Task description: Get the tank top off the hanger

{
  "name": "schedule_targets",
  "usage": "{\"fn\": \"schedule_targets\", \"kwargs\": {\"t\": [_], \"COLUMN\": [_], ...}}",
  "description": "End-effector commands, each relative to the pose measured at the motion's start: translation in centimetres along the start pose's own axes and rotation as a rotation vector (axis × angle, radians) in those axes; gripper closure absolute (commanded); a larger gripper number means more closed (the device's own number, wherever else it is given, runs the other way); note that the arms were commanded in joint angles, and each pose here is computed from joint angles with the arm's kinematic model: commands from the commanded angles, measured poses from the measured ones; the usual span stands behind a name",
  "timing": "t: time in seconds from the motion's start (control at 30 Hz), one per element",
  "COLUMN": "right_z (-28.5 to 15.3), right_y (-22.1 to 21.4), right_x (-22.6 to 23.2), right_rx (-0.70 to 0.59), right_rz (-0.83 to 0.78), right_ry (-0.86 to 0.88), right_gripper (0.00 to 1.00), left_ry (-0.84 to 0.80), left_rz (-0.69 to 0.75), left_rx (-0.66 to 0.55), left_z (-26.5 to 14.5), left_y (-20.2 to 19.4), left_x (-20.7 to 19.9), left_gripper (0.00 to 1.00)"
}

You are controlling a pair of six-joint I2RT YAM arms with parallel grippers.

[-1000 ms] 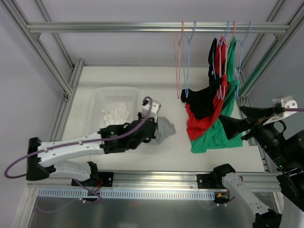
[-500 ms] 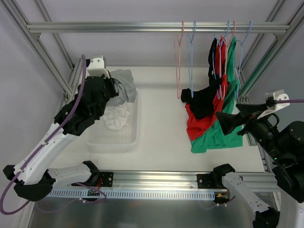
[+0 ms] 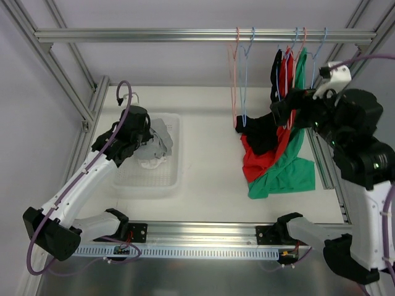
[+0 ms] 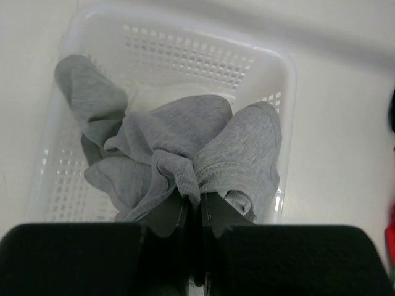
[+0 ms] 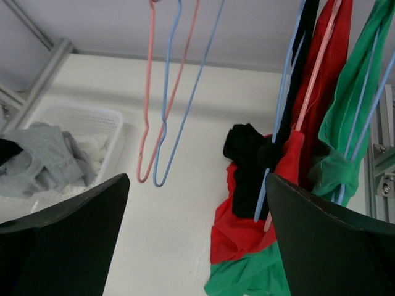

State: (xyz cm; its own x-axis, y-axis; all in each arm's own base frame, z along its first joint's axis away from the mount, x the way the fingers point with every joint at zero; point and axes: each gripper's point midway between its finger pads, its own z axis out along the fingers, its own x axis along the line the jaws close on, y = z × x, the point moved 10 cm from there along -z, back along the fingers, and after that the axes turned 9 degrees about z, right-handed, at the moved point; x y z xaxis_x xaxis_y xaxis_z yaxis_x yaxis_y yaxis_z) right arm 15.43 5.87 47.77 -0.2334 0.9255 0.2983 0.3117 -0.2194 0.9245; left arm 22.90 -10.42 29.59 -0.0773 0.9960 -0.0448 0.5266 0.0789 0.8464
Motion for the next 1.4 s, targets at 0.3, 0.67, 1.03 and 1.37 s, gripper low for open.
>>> {"fn": "schedule_targets", "kwargs": {"t": [0.3,0.67,1.03,1.37], "right_z": [11.0,15.6,16.2,13.8], "right_y": [4.2,3.2,3.1,5.2], "right_x": [-2.9,-4.3,-3.8,-1.6], "right_rx": [0.070,0.157,0.146,0.005], "right_rz": [-0.115,-0.143,-0.090,-0.032], "right_ry": [-0.246,-0.315,-0.290,-0.188], "right_gripper": [0.19,0.29,0.87,1.00], "left_ry": [0.057,-0.013,-0.522,-0.746], "left_rz": [-0.146,-0.090,-0.007,0.060], "left_rx": [0.159,0.196,0.066,0.008], "left_z": [2.6,2.6,-5.0,-8.5], "left_y": [-6.1,-6.1,-1.8,-1.7], "left_x": [0.6,0.8,-0.4,-0.4], "left_gripper": [1.00,0.12,0.01,0.01]}}
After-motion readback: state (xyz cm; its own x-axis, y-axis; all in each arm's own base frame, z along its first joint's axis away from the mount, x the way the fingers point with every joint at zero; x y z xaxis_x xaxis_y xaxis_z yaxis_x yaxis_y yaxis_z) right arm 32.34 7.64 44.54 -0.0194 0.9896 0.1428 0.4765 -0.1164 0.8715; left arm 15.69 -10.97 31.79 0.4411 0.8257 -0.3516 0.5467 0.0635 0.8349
